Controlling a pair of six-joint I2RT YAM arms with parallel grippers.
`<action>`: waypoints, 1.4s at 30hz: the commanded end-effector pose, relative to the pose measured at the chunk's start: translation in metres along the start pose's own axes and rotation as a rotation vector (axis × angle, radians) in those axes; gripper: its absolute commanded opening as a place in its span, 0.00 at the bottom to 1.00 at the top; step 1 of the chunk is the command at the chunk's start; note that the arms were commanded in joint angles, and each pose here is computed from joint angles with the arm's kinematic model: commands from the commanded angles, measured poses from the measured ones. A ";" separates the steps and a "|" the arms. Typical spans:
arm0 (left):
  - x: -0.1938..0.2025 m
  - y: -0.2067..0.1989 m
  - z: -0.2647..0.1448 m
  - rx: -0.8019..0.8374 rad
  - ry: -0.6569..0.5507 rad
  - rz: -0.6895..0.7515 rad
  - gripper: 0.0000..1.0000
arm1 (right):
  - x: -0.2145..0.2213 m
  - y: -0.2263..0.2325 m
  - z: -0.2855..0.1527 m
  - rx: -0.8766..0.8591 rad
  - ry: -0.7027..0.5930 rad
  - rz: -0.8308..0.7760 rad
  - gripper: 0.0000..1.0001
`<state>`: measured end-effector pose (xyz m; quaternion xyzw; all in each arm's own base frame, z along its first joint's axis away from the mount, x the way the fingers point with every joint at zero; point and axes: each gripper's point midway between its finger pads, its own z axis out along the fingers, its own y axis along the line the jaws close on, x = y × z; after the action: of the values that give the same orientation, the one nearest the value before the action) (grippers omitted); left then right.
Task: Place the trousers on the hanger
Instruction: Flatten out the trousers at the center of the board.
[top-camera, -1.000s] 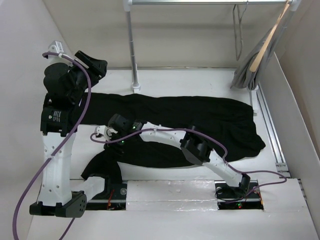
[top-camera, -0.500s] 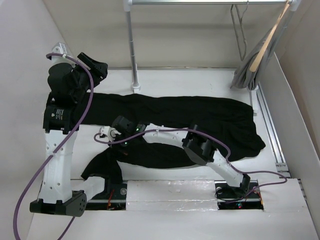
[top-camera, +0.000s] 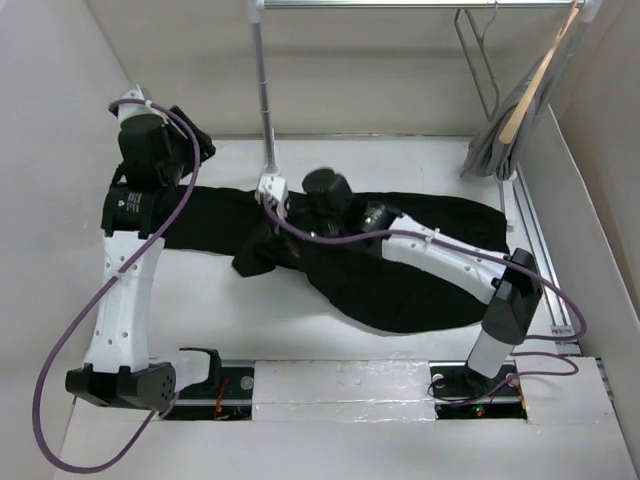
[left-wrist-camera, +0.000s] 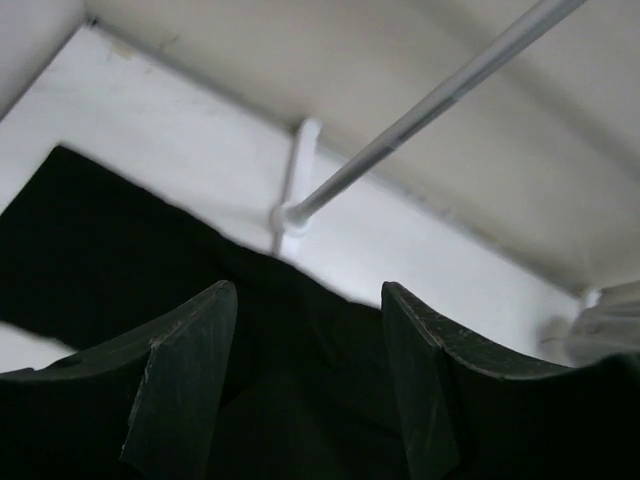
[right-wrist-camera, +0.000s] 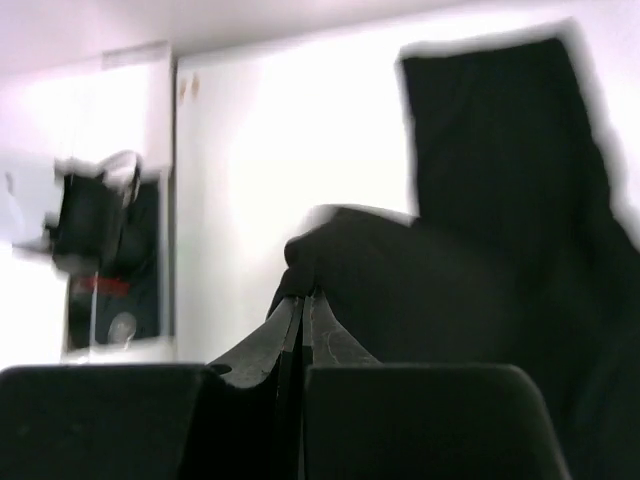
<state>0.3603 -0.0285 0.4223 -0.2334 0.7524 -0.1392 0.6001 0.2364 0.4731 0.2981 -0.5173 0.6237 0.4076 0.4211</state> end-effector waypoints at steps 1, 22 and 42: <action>0.057 0.038 0.010 -0.107 0.148 0.071 0.56 | 0.125 0.028 0.010 -0.051 0.266 0.105 0.00; 0.054 0.064 0.005 -0.205 0.140 0.057 0.54 | -0.024 0.068 -0.042 -0.060 0.032 -0.148 0.00; 0.198 0.080 0.007 -0.095 0.535 0.112 0.51 | 0.223 -0.015 -0.090 0.212 0.476 0.113 0.67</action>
<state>0.3338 -0.0410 0.2002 -0.2067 0.9057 -0.0730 0.3628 0.2066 0.3039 0.0688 -0.5025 0.8004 0.2393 0.2226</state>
